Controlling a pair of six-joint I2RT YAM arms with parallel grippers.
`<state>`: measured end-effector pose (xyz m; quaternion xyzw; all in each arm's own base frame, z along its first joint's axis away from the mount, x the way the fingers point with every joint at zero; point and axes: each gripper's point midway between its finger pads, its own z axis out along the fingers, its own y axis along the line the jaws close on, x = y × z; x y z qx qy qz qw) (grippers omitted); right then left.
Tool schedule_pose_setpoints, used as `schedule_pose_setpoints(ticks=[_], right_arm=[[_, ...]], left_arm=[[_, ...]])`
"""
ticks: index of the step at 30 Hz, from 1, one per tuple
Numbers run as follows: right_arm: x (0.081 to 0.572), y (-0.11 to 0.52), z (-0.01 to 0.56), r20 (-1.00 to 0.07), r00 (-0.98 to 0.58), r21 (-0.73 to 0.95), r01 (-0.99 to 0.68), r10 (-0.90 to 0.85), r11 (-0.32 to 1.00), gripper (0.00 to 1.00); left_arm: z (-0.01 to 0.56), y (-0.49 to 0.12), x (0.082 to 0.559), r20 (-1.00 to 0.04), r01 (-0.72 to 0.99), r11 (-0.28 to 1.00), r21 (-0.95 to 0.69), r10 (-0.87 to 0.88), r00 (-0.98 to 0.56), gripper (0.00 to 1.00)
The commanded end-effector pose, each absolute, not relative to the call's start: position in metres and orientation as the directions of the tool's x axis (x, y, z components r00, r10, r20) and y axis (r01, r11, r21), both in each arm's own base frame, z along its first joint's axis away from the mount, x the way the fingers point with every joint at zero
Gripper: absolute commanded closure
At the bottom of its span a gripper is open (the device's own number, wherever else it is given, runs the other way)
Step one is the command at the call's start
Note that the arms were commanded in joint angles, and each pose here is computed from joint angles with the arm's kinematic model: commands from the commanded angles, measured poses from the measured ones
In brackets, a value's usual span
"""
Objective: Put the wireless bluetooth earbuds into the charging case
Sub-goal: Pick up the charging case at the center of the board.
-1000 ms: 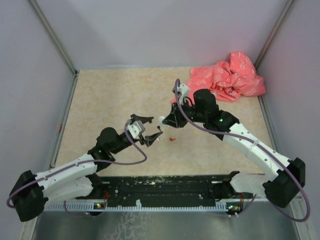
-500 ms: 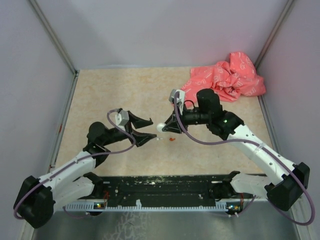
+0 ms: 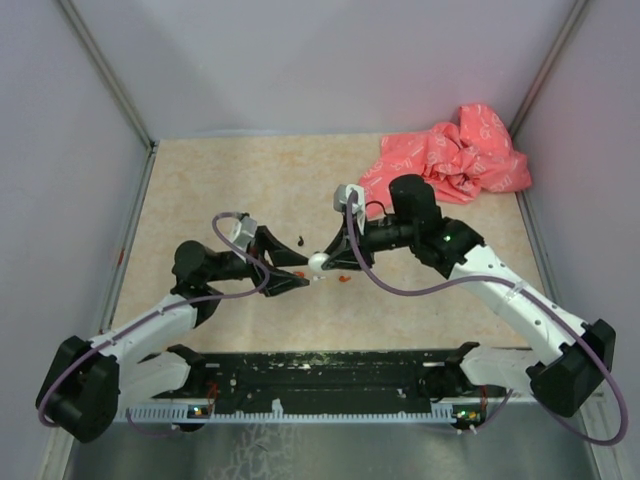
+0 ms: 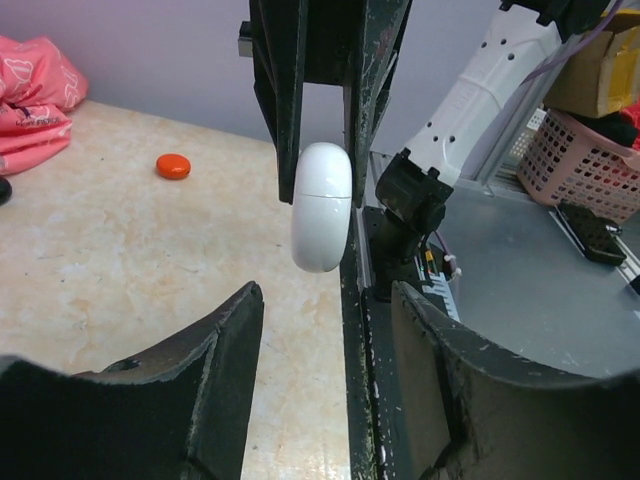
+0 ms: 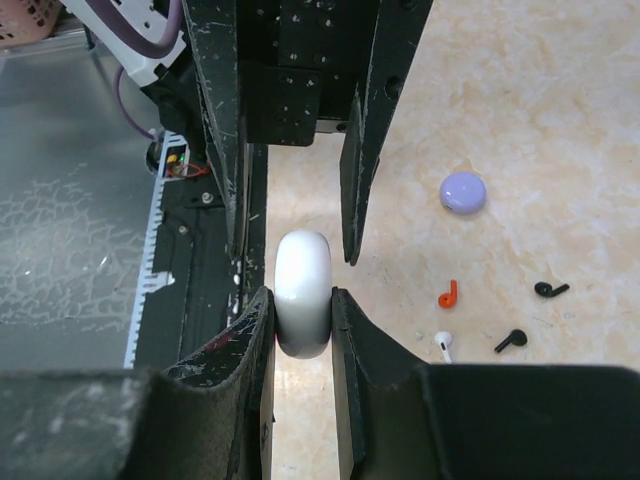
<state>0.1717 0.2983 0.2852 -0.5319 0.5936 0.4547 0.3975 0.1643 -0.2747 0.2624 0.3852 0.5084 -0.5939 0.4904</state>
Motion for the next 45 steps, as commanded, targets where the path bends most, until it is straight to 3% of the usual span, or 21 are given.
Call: schedule_pose_setpoints(ticks=[1, 23, 32, 41, 45], right_arm=[[0.166, 0.306, 0.315, -0.975, -0.029, 0.042, -0.998, -0.221, -0.055, 1.00], [0.167, 0.319, 0.295, -0.926, -0.046, 0.049, -0.999, -0.374, 0.002, 1.00], [0.170, 0.320, 0.293, -0.921, -0.043, 0.040, -0.999, -0.387, 0.016, 1.00], [0.170, 0.321, 0.291, -0.918, -0.052, 0.047, -0.999, -0.394, 0.022, 1.00], [0.171, 0.322, 0.293, -0.921, -0.049, 0.043, -0.999, -0.386, 0.024, 1.00]], left_arm=[[0.274, -0.278, 0.159, -0.969, 0.986, -0.040, -0.164, -0.180, -0.169, 0.42], [0.269, -0.285, 0.162, -0.986, 0.994, 0.018, -0.110, -0.127, -0.106, 0.66], [0.271, -0.283, 0.162, -0.986, 0.995, 0.032, -0.098, -0.138, -0.093, 0.67], [0.272, -0.284, 0.161, -0.986, 0.995, 0.022, -0.093, -0.144, -0.089, 0.61], [0.270, -0.284, 0.161, -0.986, 0.995, 0.022, -0.100, -0.140, -0.096, 0.64]])
